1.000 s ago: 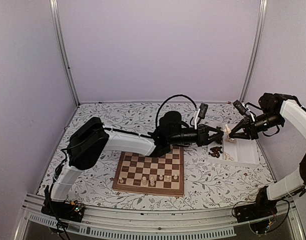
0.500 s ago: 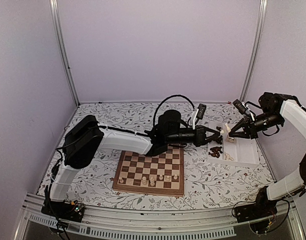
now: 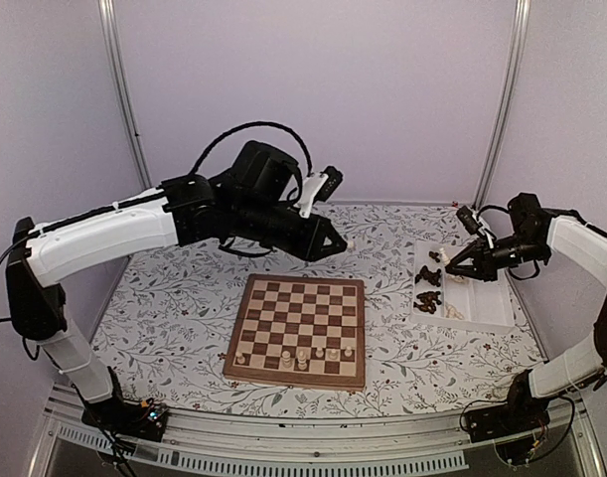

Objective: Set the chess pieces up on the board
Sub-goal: Place the chess piece on the chessboard.

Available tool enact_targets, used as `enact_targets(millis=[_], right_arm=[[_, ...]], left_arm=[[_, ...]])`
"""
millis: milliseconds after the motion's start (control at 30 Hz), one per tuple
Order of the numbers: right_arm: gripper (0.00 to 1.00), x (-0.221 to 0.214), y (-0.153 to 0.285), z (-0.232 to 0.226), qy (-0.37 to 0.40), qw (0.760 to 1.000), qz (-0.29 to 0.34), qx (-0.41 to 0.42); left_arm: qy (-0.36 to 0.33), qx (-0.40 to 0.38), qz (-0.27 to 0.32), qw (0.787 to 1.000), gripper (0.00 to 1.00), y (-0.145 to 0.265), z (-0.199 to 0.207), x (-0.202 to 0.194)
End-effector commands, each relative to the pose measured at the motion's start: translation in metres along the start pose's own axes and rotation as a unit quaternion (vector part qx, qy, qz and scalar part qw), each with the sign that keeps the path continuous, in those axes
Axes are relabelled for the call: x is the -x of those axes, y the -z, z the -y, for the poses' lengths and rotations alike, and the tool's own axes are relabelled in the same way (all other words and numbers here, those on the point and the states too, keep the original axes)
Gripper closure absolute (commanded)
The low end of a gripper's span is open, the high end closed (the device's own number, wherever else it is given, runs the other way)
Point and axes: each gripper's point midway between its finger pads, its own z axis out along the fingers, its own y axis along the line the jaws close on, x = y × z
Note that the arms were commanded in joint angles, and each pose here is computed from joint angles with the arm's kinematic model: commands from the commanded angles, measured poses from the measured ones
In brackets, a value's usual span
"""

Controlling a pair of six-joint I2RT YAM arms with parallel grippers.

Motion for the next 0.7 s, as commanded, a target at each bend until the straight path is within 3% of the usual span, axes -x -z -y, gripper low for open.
enact_targets(millis=[0, 133, 367, 667], right_arm=[[0.94, 0.013, -0.001, 0.017, 0.02, 0.999, 0.031, -0.036], [0.93, 0.018, 0.001, 0.015, 0.024, 0.998, 0.039, -0.036], [0.93, 0.007, -0.003, 0.012, 0.017, 0.999, 0.032, -0.03], [0.93, 0.006, -0.001, 0.009, 0.025, 0.999, 0.034, -0.035]], left_arm=[[0.036, 0.175, -0.225, 0.958, 0.96, 0.058, -0.083, -0.12], [0.075, 0.203, -0.294, 0.931, 0.95, 0.088, -0.103, -0.165], [0.096, 0.228, -0.368, 0.896, 0.95, 0.091, -0.127, -0.216], [0.105, 0.221, -0.389, 0.888, 0.95, 0.074, -0.143, -0.235]])
